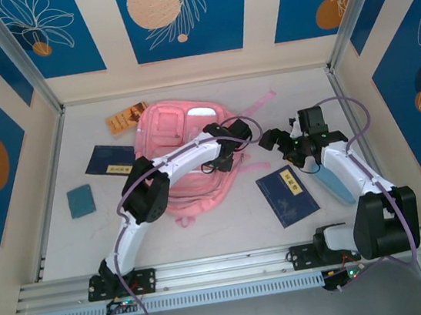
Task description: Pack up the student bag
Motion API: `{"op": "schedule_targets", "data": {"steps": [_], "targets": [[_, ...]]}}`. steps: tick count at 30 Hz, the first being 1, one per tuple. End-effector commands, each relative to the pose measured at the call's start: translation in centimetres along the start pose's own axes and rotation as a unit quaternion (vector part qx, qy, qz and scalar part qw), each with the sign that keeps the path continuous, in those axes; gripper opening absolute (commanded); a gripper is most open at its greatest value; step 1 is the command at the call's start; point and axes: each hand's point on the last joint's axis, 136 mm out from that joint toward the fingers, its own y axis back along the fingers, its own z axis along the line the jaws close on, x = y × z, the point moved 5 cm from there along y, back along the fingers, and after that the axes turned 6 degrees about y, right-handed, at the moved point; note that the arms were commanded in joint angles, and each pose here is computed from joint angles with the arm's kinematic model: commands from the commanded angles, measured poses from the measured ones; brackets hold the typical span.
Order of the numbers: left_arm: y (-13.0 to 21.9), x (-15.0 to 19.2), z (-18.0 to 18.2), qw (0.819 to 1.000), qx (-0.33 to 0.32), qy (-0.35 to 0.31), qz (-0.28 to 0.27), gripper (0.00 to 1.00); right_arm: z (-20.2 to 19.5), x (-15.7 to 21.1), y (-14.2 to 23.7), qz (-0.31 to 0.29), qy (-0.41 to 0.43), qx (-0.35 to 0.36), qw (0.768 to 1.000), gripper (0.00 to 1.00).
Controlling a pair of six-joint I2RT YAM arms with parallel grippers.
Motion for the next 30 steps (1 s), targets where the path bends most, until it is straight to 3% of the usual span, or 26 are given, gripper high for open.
{"op": "schedule_targets", "data": {"steps": [1,10,15,23,27,30], "targets": [[-1.0,-0.3,0.9,1.000,-0.016,0.015,0.014,0.35,-0.2,0.6,-0.5,0.020,0.004,-0.014,1.000,1.00],[0.7,-1.1,1.3,1.000,0.014,0.010,0.000,0.00,-0.3,0.8,-1.7,0.042,0.011,0.000,0.999,0.96],[5.3,-2.5,2.8,0.998,0.052,-0.012,-0.045,0.00,0.6,1.2,-2.4,0.041,0.064,0.006,0.997,0.91],[11.3,-4.0,7.1,0.988,0.106,-0.039,-0.102,0.00,4.5,1.9,-2.2,0.036,0.170,-0.078,0.982,0.79],[13.8,-4.2,8.8,0.982,0.130,-0.055,-0.126,0.00,6.2,1.6,-1.8,0.027,0.219,-0.119,0.968,0.70],[15.4,-4.1,9.6,0.976,0.143,-0.076,-0.144,0.00,8.3,1.5,-1.0,0.033,0.245,-0.171,0.954,0.69]]}}
